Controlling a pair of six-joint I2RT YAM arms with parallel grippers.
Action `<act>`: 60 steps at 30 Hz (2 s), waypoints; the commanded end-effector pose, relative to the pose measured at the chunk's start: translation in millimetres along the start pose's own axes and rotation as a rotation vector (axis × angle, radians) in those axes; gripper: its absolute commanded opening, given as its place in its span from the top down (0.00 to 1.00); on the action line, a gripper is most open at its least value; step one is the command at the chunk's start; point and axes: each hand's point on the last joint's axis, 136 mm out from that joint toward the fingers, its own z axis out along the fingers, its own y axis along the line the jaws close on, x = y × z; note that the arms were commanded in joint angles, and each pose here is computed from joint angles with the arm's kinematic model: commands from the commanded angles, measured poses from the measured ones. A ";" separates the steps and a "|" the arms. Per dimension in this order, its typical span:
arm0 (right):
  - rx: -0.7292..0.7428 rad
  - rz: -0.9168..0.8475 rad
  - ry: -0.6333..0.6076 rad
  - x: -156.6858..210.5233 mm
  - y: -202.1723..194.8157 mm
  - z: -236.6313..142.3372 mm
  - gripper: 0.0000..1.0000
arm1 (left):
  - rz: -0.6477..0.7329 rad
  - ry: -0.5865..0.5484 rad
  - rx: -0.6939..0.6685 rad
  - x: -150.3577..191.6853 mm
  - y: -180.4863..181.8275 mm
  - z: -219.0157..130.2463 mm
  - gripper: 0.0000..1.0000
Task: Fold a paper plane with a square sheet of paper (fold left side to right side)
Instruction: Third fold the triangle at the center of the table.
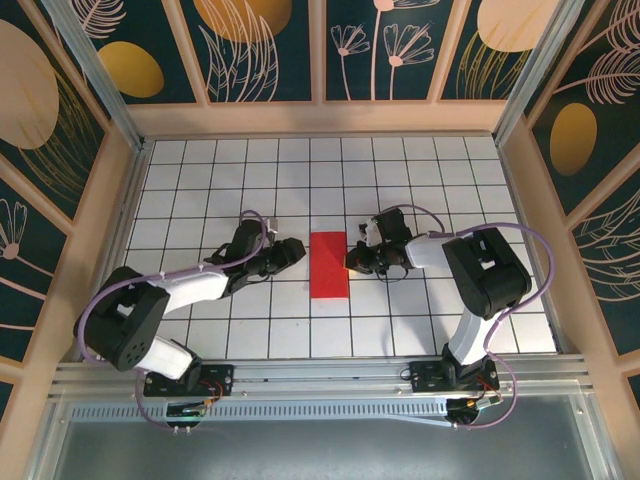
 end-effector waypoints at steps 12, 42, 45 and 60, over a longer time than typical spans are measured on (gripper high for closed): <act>0.094 0.000 0.037 12.5 -22.0 10.3 1.00 | 0.054 0.106 -0.082 17.5 6.2 31.4 0.49; 0.096 -0.005 0.038 13.8 -22.3 10.6 1.00 | 0.065 0.195 -0.079 39.7 8.0 52.2 0.53; 0.097 -0.007 0.035 13.1 -21.9 9.9 1.00 | 0.064 0.183 -0.076 37.3 6.0 51.0 0.54; 0.100 -0.019 0.021 9.6 -20.2 8.9 1.00 | 0.063 0.136 -0.085 28.8 1.4 42.7 0.75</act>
